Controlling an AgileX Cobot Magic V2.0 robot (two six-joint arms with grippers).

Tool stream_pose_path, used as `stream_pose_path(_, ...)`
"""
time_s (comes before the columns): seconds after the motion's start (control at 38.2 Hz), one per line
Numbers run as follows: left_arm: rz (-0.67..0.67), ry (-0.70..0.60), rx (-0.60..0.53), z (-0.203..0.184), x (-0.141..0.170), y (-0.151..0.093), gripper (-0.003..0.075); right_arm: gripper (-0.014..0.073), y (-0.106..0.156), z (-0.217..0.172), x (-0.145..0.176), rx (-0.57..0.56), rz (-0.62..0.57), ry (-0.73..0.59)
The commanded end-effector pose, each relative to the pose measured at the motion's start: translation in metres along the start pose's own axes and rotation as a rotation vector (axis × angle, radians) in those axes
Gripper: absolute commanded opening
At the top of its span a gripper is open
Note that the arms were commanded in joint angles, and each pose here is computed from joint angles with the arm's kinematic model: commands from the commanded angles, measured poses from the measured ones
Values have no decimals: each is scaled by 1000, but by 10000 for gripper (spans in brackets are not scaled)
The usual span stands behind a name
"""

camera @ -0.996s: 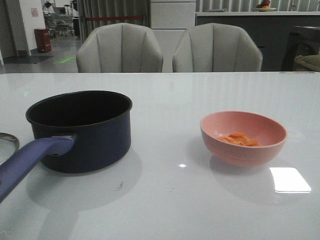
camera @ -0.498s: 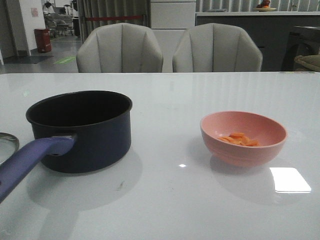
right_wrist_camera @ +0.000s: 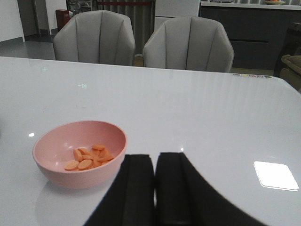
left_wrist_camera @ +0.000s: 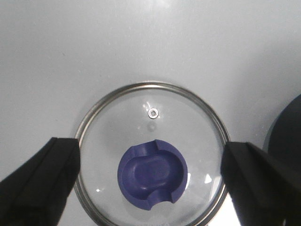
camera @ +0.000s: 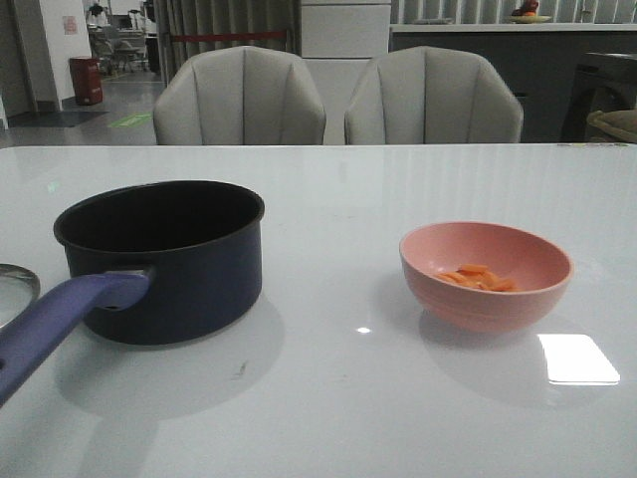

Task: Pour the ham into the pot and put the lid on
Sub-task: 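Set the glass lid down on the table beside the pot, left gripper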

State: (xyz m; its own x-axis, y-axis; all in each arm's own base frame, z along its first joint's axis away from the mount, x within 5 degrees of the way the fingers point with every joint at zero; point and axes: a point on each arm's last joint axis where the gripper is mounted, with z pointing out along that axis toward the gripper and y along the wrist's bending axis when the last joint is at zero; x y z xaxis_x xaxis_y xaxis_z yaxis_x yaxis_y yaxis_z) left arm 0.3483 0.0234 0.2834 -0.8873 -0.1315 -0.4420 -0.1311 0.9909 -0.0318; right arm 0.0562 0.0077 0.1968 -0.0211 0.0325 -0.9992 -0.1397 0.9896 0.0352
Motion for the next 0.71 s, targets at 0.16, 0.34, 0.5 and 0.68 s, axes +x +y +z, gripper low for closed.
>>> stream_pose_path(0.16,-6,-395,50,-99,30,0,624,169,1,-2,-10,-7,-24,-101)
stream_pose_path(0.34,24,-624,96,-137,82,-5,624,169,1,-2,-10,-7,-24,-101)
stream_pose_path(0.5,56,-783,143,-160,139,-6,624,169,1,-2,-10,-7,-24,-101)
stream_pose_path(0.68,67,-905,136,-166,203,6,624,169,1,-2,-10,-11,-24,-101)
